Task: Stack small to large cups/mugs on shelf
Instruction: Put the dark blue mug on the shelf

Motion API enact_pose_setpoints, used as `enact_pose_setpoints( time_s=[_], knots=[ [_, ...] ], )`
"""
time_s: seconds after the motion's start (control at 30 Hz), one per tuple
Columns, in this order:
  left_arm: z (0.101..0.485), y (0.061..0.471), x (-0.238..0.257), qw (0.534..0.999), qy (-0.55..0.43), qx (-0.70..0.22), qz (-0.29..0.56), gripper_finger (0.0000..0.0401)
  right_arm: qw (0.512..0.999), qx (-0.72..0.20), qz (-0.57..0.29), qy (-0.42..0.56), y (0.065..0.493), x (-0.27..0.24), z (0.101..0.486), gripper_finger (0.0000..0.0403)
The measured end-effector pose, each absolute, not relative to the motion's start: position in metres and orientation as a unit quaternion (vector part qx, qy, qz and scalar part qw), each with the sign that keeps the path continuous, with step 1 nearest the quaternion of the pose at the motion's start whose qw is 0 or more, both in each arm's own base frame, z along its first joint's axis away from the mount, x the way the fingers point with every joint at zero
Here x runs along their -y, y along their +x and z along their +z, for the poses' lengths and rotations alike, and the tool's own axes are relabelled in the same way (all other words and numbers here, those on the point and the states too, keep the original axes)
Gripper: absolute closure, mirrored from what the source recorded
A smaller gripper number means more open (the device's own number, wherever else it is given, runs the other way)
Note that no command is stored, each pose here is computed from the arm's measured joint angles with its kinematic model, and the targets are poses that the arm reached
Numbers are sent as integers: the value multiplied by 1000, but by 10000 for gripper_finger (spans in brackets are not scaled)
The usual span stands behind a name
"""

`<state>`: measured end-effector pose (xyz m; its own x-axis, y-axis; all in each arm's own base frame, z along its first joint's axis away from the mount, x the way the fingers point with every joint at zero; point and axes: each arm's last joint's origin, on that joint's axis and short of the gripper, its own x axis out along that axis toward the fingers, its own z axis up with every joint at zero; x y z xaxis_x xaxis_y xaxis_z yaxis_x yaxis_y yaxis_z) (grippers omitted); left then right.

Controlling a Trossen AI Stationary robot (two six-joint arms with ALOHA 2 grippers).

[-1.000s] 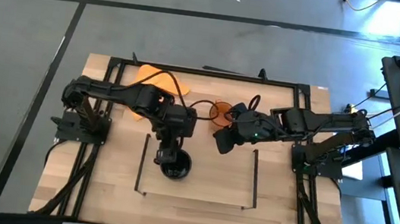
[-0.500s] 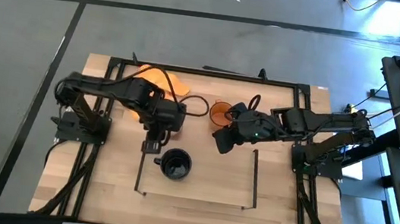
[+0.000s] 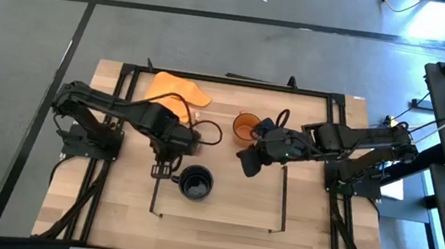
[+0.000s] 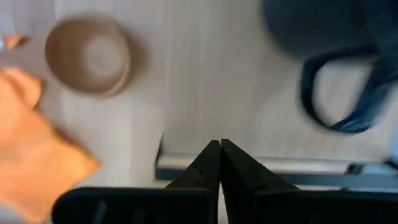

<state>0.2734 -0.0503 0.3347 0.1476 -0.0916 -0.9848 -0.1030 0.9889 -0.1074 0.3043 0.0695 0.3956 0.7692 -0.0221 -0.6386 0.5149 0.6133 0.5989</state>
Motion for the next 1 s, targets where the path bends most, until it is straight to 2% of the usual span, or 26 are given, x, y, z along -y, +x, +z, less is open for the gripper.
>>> enact_pose_setpoints(
  time_s=[0.1, 0.23, 0.47, 0.6, 0.7, 0.83, 1.0],
  knots=[
    [338, 278, 56, 777, -86, -623, -9, 398, 844, -300, -160, 414, 305, -68, 396, 338],
    [338, 280, 57, 783, -88, -615, -11, 397, 828, -312, -144, 442, 305, -73, 392, 338],
    [338, 287, 55, 796, -87, -599, -12, 400, 784, -381, -141, 470, 301, -96, 354, 338],
    [338, 286, 55, 796, -78, -600, -20, 397, 770, -390, -153, 481, 301, -99, 340, 338],
    [338, 286, 56, 796, -81, -599, -24, 399, 768, -376, -151, 496, 304, -100, 336, 338],
    [338, 288, 56, 801, -82, -592, -25, 399, 802, -306, -121, 499, 314, -106, 332, 338],
    [339, 291, 57, 809, -84, -580, -29, 400, 815, -277, -75, 503, 320, -111, 317, 338]
  ],
)
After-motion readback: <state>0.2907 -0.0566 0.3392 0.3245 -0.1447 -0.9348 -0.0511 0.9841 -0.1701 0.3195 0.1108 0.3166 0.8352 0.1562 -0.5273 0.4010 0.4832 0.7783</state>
